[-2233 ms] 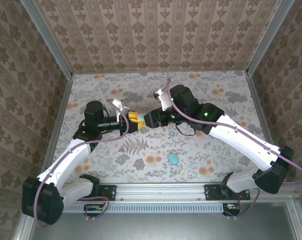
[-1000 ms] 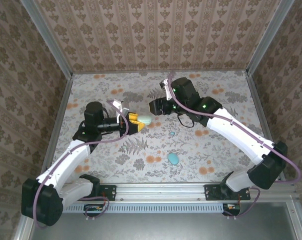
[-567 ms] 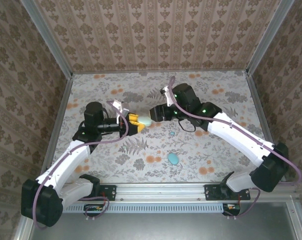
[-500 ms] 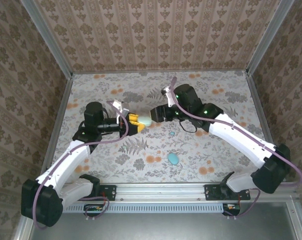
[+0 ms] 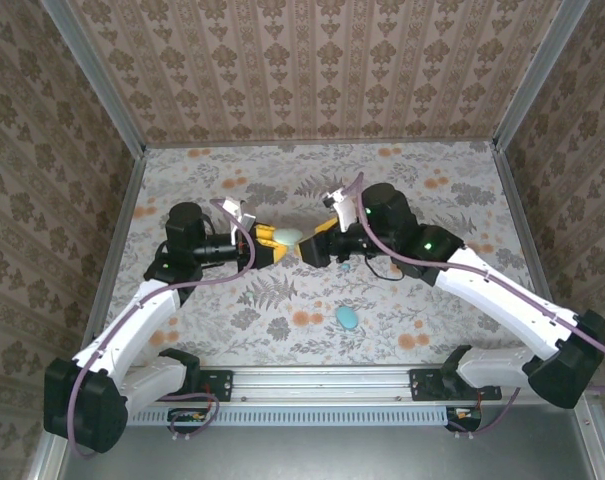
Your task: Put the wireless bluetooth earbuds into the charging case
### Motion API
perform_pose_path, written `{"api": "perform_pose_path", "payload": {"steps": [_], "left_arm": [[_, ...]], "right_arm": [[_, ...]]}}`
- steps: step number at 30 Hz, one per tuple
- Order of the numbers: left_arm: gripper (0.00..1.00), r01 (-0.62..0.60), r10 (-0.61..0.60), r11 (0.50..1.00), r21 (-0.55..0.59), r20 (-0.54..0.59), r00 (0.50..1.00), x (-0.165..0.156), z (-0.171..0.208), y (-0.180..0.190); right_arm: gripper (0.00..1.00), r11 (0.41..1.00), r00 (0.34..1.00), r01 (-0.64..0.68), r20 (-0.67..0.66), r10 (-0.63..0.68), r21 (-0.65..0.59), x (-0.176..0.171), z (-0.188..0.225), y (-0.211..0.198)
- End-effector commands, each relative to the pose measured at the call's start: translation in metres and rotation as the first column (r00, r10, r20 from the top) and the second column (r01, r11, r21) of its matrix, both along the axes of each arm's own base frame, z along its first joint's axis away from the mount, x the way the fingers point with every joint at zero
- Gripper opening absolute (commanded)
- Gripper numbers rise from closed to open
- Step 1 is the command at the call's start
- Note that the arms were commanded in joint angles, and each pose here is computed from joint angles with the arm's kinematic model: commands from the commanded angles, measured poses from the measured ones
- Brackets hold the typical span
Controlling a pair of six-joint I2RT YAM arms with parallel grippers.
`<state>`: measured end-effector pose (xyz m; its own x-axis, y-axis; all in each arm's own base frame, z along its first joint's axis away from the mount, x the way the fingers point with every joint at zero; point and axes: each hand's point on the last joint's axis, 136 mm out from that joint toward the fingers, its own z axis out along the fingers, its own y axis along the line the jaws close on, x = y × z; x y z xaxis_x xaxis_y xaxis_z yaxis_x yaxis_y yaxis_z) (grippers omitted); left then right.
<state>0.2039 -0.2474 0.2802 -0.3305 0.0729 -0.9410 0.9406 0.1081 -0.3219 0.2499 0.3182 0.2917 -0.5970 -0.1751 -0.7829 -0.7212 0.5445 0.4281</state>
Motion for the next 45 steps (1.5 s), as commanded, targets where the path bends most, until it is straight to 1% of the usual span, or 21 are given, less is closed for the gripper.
{"api": "perform_pose_path", "payload": {"steps": [1, 5, 8, 11, 12, 20, 32, 36, 45], "left_arm": [[0.0, 0.026, -0.025, 0.999, -0.029, 0.041, 0.999, -0.004, 0.017, 0.0], [0.0, 0.033, -0.032, 0.999, -0.028, 0.038, 0.999, -0.006, 0.016, 0.0], [0.0, 0.035, -0.034, 0.999, -0.027, 0.039, 0.999, -0.007, 0.015, -0.001], [0.0, 0.042, -0.041, 0.999, -0.024, 0.04, 0.998, -0.009, 0.014, -0.001], [0.0, 0.042, -0.041, 0.999, -0.022, 0.041, 0.998, -0.009, 0.014, -0.001], [0.0, 0.058, -0.057, 0.998, -0.018, 0.048, 0.997, -0.011, 0.013, -0.004], [0.0, 0.079, -0.079, 0.997, 0.007, 0.073, 0.994, -0.017, 0.01, -0.007], [0.0, 0.078, -0.079, 0.997, 0.012, 0.074, 0.994, -0.018, 0.009, -0.007], [0.0, 0.057, -0.057, 0.998, 0.008, 0.056, 0.997, -0.012, 0.007, -0.005]], "right_arm": [[0.81, 0.999, 1.0, 0.014, 0.027, -0.013, -0.052, 0.01, 0.001, 0.003], [0.81, 0.989, 0.992, 0.124, 0.051, -0.119, -0.085, 0.031, 0.005, -0.005], [0.81, 0.985, 0.988, 0.153, 0.038, -0.15, -0.079, 0.041, 0.007, -0.007], [0.81, 0.985, 0.987, 0.159, 0.029, -0.157, -0.073, 0.044, 0.01, -0.008], [0.81, 0.984, 0.988, 0.152, 0.011, -0.151, -0.091, 0.048, 0.0, -0.004], [0.8, 0.983, 0.988, 0.143, -0.044, -0.148, -0.112, 0.055, -0.012, 0.006], [0.79, 0.978, 0.97, 0.189, -0.136, -0.199, -0.085, 0.066, -0.02, -0.002], [0.79, 0.983, 0.971, 0.173, -0.158, -0.181, -0.064, 0.064, -0.02, 0.0], [0.79, 0.992, 0.977, 0.125, -0.171, -0.127, -0.019, 0.045, -0.004, -0.002]]}}
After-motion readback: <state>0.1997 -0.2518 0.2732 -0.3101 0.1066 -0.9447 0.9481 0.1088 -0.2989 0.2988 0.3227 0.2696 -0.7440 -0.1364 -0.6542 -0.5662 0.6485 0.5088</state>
